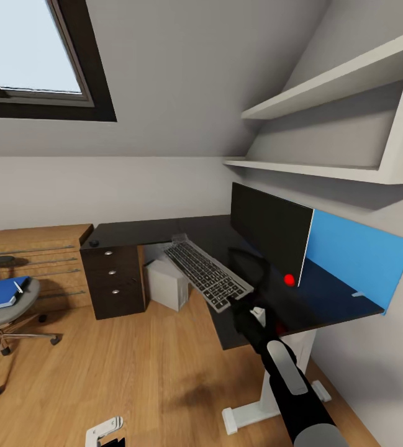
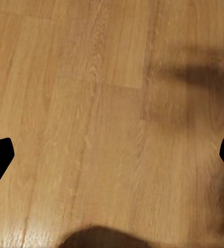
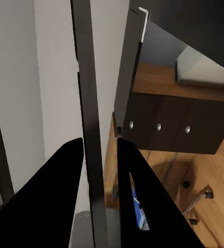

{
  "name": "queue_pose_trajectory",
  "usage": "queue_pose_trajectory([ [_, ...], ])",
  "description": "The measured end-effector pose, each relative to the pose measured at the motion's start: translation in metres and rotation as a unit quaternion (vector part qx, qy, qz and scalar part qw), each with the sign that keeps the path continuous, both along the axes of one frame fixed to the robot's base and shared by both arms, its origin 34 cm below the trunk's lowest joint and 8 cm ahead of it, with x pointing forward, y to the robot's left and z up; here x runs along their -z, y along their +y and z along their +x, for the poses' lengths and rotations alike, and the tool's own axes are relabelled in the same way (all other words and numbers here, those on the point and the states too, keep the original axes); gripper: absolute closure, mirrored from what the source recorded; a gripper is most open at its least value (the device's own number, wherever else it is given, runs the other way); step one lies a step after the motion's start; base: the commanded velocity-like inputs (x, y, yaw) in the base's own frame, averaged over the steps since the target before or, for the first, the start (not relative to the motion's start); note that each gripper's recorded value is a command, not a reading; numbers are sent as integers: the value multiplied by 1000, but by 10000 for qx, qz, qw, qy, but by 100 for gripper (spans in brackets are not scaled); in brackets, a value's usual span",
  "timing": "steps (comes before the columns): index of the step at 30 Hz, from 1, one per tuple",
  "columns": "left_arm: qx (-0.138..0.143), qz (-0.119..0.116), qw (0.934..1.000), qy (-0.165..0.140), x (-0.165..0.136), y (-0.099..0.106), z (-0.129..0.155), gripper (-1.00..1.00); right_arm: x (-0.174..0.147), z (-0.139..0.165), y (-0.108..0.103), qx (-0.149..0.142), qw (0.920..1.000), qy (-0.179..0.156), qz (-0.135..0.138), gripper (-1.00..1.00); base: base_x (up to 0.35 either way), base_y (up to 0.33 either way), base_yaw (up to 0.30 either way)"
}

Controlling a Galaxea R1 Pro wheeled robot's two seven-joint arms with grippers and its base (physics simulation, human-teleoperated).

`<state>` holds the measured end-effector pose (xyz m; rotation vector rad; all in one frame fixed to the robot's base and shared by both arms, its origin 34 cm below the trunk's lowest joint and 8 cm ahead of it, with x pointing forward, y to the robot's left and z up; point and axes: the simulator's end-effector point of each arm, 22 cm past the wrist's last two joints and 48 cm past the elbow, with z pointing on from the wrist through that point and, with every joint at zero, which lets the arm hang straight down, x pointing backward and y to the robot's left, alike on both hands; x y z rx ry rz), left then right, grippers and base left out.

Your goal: In the bedroom, organize the workspace by keeping the computer under the desk, ensuring the monitor is on the desk, placing the keyboard on the desk next to the monitor, placing the mouse on the desk next to the keyboard, moving the folder from the swivel chair onto the desk next to the mouse, stacking the notebook on top of the folder with the pen on top of the notebook, and positioning the swivel chair next to the desk.

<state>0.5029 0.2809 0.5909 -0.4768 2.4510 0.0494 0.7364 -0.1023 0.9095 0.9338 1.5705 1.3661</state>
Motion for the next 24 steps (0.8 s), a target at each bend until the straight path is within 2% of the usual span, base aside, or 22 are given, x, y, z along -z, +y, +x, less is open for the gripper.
queue_pose_trajectory([
  [6,0,0,10000,0,0,0,0,-100,10,6,-19,444,9989,115,-102,100,0,0,0],
  [14,0,0,10000,0,0,0,0,-100,15,9,-36,842,9961,210,-169,100,31,0,0],
  [16,-6,-4,10000,-14,-1,0,1,-100,45,7,-45,1112,9921,523,-265,100,270,0,0],
  [21,-32,-3,10000,-86,-2,1,3,-100,53,6,-50,1295,9894,591,-285,100,71,0,0],
  [24,-37,-2,9999,-96,-3,1,3,-100,57,6,-59,1535,9855,635,-333,100,3,0,0],
])
